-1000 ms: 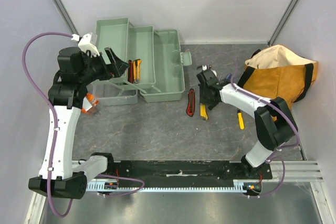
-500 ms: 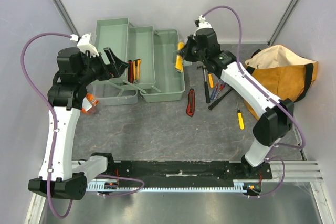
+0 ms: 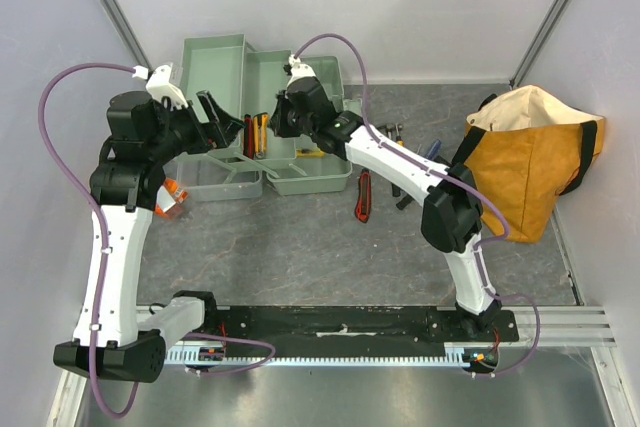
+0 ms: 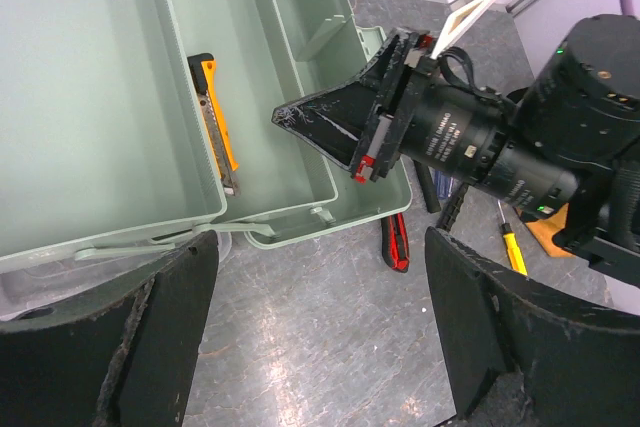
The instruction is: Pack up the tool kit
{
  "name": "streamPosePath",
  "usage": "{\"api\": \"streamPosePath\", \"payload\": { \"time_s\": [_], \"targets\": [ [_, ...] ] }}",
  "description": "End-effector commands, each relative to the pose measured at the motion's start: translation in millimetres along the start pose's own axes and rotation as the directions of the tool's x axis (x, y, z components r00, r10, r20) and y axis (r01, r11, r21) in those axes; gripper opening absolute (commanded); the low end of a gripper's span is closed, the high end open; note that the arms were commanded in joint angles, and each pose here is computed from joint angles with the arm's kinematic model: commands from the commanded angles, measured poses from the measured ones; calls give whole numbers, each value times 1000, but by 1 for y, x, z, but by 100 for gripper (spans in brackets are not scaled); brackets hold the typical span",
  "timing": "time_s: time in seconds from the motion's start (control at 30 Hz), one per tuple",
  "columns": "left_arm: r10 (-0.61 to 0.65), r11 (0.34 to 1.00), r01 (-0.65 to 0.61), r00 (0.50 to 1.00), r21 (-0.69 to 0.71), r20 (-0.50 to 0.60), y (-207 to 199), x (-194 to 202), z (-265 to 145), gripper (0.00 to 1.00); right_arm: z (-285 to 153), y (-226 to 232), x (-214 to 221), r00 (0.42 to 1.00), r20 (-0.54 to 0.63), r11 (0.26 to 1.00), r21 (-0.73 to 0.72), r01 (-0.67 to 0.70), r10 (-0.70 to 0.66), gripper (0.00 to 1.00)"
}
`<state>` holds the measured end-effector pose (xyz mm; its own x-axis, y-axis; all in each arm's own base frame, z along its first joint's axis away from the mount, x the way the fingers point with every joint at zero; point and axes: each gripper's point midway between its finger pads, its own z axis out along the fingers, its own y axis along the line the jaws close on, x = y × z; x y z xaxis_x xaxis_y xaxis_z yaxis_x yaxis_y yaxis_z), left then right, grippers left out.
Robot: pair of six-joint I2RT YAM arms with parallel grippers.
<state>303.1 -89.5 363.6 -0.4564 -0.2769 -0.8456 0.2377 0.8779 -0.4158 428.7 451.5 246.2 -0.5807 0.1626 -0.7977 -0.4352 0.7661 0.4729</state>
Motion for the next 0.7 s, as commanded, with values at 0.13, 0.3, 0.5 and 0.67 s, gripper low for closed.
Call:
{"api": "streamPosePath", "payload": {
  "time_s": [0.13, 0.3, 0.5, 0.67],
  "targets": [
    [24, 999, -25, 999, 38, 30, -11, -9, -7, 89, -21, -25, -58, 981, 184, 986, 161, 36, -65, 3],
    [21, 998, -22, 999, 51, 30, -14, -12, -6, 88, -32, -44, -69, 975, 192, 965, 255, 64, -115, 21],
    [28, 998, -31, 999, 57, 40, -17, -17, -7, 88, -29, -97, -46, 995, 40, 978, 192, 79, -88, 47],
    [19, 998, -22, 999, 63, 46, -17, -22, -2, 88, -12, -128, -7, 969, -131, 959, 165, 230, -210, 55]
  ]
}}
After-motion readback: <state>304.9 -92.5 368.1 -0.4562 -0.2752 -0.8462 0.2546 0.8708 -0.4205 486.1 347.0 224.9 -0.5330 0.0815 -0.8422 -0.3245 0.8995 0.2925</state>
